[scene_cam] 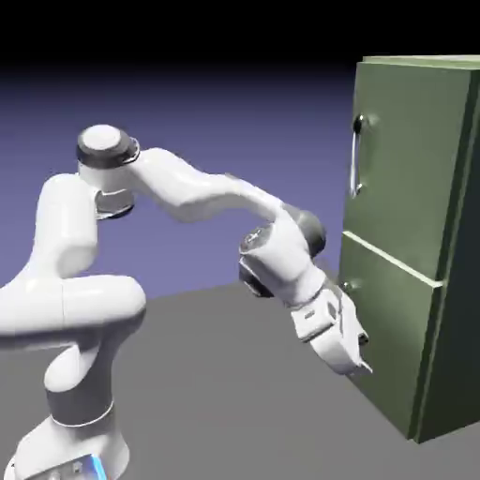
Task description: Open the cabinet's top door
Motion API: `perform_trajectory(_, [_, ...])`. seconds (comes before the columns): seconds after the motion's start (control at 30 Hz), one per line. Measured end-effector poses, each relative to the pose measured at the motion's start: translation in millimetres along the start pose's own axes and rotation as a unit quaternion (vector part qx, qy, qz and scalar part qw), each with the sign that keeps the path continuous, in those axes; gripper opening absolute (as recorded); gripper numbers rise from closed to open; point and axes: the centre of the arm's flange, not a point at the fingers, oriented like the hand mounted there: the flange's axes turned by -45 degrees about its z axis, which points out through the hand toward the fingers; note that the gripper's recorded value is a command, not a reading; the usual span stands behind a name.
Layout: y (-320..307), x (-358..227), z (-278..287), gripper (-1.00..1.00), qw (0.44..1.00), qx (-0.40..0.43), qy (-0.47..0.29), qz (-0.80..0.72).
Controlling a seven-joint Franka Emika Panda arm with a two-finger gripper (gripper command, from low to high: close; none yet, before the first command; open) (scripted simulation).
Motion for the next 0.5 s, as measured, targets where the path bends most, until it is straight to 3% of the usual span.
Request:
perform_trajectory(0.17, [-67.4,57.1,-73.3,0.0,0.982,0.09,0.161,-0.04])
perform_trajectory(0.3, [-128.5,86.7,-155.7,0.0,0.936,0.183,0.291,-0.073])
perform_trajectory(0.47, [-149.2,108.5,-135.9,0.0,0.931,0.191,0.302,-0.076])
perform_trajectory(0.5, [-153.6,114.9,-126.2,-1.0,0.931,0.191,0.302,-0.075])
